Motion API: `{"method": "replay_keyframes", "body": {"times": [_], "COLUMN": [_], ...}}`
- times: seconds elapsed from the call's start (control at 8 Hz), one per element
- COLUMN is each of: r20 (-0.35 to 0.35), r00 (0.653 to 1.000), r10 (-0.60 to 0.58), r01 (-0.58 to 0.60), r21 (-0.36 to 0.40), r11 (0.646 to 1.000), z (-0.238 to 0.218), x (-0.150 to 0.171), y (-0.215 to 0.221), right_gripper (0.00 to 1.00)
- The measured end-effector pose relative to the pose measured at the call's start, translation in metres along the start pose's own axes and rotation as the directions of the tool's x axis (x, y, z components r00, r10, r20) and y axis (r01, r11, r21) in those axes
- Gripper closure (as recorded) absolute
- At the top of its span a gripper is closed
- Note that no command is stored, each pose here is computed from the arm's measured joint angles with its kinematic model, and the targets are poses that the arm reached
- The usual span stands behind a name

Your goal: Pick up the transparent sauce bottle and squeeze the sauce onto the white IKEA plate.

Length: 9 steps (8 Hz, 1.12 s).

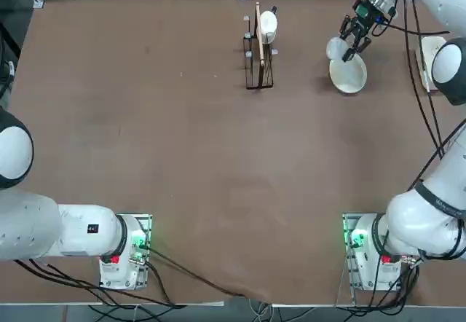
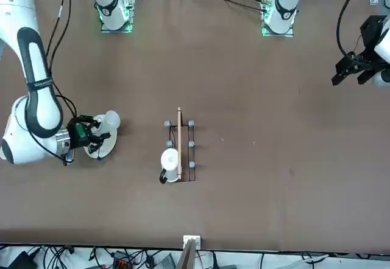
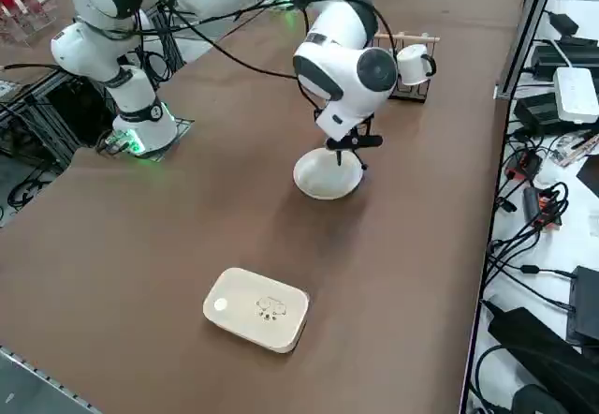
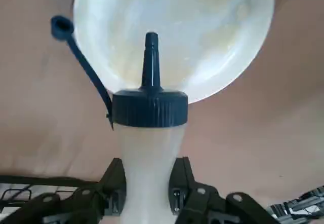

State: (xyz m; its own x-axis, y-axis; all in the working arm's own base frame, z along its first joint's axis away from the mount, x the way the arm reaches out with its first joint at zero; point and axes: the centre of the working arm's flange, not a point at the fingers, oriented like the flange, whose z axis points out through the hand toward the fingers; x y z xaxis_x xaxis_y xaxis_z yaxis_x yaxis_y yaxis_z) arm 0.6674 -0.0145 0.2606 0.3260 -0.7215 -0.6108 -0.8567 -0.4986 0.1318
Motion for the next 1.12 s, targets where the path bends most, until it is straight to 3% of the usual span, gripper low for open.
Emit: {"method": "replay_keyframes", "body": {"times": [0.75, 1.12], "r20": [0.077, 0.099], "r00": [0.997, 0.995], "r10": [0.011, 0.011], "r01": [-0.009, -0.006], "r21": [-0.024, -0.054], "r11": [1.000, 0.999], "z": [-0.010, 0.002], "x": [0.035, 0.021], "y": [0.040, 0.050], "right_gripper": [0.56, 0.56]}}
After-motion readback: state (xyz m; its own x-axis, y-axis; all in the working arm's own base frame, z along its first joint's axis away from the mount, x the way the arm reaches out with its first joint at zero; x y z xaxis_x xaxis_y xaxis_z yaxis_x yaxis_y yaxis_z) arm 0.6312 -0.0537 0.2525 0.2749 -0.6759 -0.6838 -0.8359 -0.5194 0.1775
